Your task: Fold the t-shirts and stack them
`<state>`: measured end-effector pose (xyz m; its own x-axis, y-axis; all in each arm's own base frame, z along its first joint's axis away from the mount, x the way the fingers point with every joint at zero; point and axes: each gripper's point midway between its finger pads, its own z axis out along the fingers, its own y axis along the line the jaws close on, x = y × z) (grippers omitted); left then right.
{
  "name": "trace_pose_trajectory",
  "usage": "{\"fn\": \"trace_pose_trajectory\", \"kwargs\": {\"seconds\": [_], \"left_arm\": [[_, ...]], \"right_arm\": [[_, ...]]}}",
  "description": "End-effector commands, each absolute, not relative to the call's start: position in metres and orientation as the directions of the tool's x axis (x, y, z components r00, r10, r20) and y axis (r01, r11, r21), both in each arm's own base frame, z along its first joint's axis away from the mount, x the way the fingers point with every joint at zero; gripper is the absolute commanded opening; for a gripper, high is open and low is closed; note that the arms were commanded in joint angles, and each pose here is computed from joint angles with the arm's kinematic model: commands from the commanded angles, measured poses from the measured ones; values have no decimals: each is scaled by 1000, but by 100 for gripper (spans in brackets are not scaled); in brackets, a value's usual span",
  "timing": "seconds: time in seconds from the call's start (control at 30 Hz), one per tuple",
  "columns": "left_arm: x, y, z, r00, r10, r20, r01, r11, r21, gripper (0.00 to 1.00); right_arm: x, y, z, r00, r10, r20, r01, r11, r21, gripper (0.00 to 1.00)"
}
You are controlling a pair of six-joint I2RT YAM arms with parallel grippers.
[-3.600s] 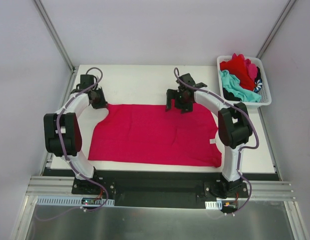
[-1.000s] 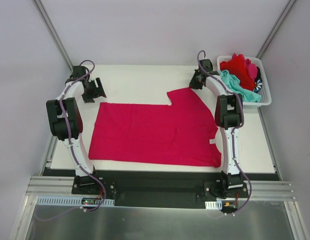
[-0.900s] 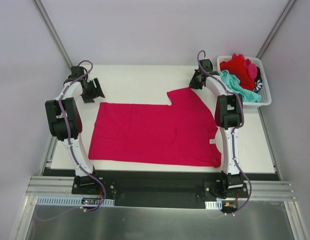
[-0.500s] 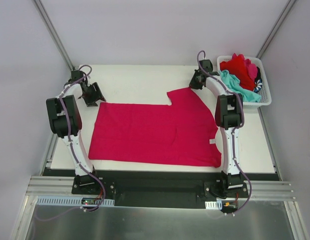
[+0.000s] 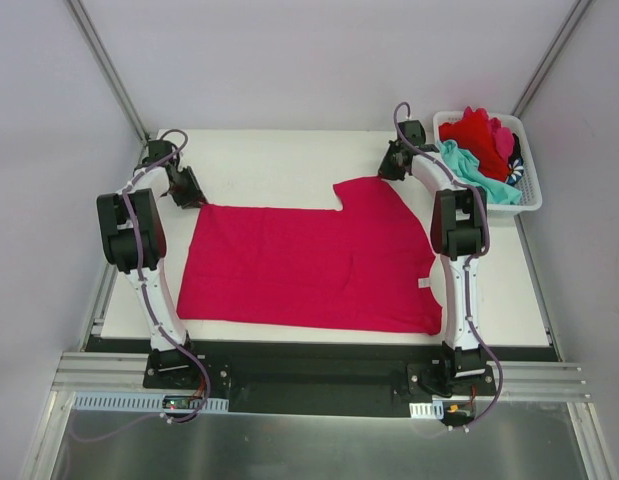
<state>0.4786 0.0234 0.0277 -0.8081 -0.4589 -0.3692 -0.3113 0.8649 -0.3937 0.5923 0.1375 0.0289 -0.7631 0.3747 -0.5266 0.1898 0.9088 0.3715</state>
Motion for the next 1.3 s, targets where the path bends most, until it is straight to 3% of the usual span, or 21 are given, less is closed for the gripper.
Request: {"fn": "trace_pose_trajectory", "kwargs": {"seconds": [0.0, 0.07, 0.1, 0.33, 0.53, 0.77, 1.27], "left_arm": [[476, 25, 6, -831, -440, -340, -318, 877, -360, 19], [478, 25, 9, -830, -438, -346, -312, 878, -364, 2], [478, 24, 11, -830, -434, -351, -305, 879, -366, 0], [488, 26, 46, -802, -395, -449, -235, 898, -371, 0], [493, 27, 86, -759, -364, -541, -163, 909, -383, 0], [489, 25, 98, -737, -372, -565, -132, 898, -420, 0], [470, 34, 109, -696, -368, -617, -74, 891, -448, 0]], "right_arm": [[590, 139, 66, -743, 364, -562, 154, 910, 385, 1], [589, 139, 65, -745, 363, -559, 156, 910, 384, 1], [589, 140, 66, -746, 361, -560, 152, 911, 385, 0], [594, 144, 86, -724, 365, -586, 121, 903, 413, 1], [604, 141, 146, -639, 366, -677, 52, 898, 436, 1], [597, 120, 187, -572, 375, -729, 36, 900, 434, 1], [555, 108, 203, -577, 299, -760, -36, 920, 389, 1]]}}
